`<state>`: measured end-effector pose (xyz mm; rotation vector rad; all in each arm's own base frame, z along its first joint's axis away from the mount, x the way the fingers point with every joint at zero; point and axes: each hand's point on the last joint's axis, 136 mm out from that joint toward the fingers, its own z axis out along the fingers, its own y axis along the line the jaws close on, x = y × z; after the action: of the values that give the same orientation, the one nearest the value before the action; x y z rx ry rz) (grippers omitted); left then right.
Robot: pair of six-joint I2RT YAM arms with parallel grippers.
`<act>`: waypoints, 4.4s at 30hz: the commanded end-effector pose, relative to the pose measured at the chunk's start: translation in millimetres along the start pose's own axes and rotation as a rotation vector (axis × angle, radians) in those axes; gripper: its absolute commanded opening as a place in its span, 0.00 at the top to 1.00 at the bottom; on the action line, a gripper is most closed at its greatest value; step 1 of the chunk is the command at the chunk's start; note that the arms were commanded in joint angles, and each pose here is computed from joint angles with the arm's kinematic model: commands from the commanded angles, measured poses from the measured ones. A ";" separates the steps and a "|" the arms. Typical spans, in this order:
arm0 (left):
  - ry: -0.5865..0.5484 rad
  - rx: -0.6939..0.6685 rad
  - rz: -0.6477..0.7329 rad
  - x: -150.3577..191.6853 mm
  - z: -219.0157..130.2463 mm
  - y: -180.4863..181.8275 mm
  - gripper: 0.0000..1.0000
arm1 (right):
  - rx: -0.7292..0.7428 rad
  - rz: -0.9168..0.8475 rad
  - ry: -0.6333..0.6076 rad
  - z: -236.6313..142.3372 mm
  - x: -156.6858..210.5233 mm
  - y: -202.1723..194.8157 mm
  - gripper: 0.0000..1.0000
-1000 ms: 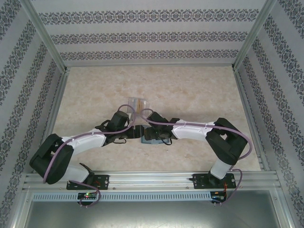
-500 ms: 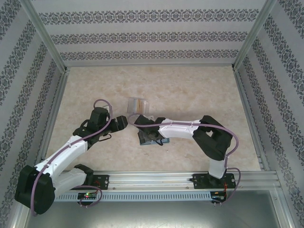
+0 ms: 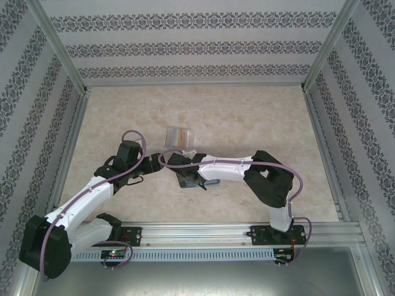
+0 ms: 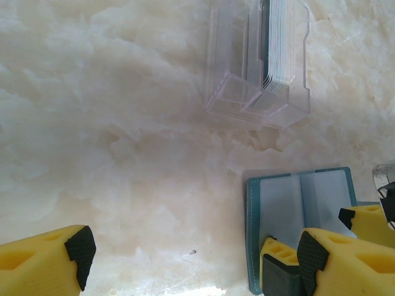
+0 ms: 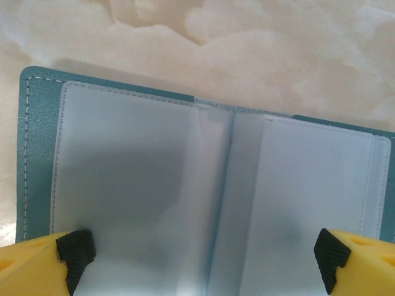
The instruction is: Put the credit cards into the card holder
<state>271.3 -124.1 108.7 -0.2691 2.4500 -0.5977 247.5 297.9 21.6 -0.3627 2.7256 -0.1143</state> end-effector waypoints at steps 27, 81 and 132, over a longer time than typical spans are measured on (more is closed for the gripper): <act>-0.024 0.027 -0.010 -19.4 0.1 -13.0 0.04 | -0.050 0.005 -0.109 -35.3 -19.6 -30.7 0.02; 0.187 0.110 0.131 -89.8 80.8 -95.3 0.00 | -0.296 0.309 -0.234 -81.9 -26.3 -109.1 0.02; 0.344 0.098 0.082 -77.2 114.9 -94.6 0.29 | -0.445 0.458 -0.153 -76.5 -17.4 -118.1 0.02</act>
<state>407.7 -220.6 98.3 -0.0690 2.7628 -0.7590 257.1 189.5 111.2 0.1138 2.5932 0.5972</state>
